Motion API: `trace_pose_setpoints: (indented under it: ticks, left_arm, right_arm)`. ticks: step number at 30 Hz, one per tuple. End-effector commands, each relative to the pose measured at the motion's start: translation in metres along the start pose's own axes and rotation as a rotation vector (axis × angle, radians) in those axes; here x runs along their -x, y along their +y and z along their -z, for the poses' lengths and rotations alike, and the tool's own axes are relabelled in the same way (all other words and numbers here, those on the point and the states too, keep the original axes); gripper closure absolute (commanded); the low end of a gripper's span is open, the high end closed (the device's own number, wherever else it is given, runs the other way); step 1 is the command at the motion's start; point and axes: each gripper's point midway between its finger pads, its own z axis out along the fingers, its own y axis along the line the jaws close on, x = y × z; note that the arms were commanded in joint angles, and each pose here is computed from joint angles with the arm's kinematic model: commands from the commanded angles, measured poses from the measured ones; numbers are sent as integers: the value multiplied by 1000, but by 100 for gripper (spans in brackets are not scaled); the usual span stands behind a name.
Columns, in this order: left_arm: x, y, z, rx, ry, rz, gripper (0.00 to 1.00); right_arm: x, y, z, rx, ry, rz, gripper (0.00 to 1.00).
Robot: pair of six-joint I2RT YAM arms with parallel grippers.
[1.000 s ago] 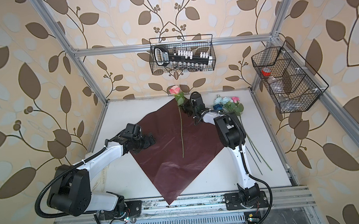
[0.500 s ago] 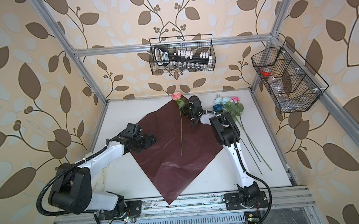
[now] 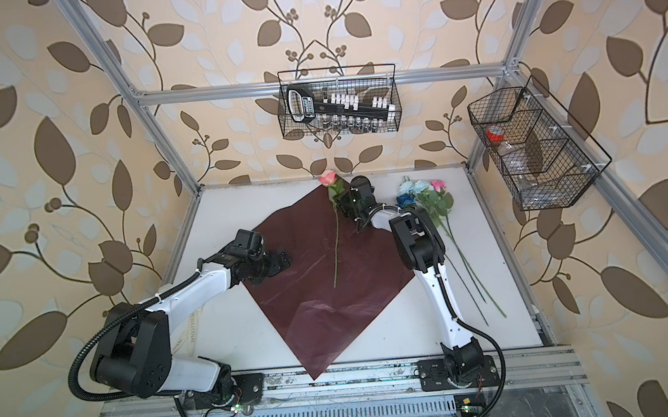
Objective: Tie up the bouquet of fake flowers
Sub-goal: 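Lay the pink rose on the maroon sheet with the right gripper, then move the right gripper to the roses and grasp the blue rose stem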
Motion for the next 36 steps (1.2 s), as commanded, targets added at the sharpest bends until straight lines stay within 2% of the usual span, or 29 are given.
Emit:
trace_pose_setpoints:
  ticks: [1,6,10,13,16,20,26,36]
  left_arm:
    - [5,-8,16,-40,-31,-2,1]
    - [8,-11,29,-50,-59,-10,1]
    - [10,-14,36,-63,-74,-18,1]
    - [11,-17,39,-73,-78,-25,1]
    - [11,-21,39,-96,-79,-24,1]
    - [11,-24,38,-116,-74,-22,1]
    - [10,-25,36,-117,-62,-18,1]
    - [9,-23,29,-109,-49,-8,1]
  right_arm:
    - [17,37,39,-1,-10,156,51]
    - [31,26,100,-102,-41,350,47]
    - [48,-3,156,-308,-70,581,47]
    - [66,-35,196,-496,-79,729,43]
    - [85,-74,232,-655,-54,800,43]
    - [104,-122,262,-795,-6,802,45]
    - [119,-168,274,-932,51,804,44]
    - [124,-193,236,-874,151,790,45]
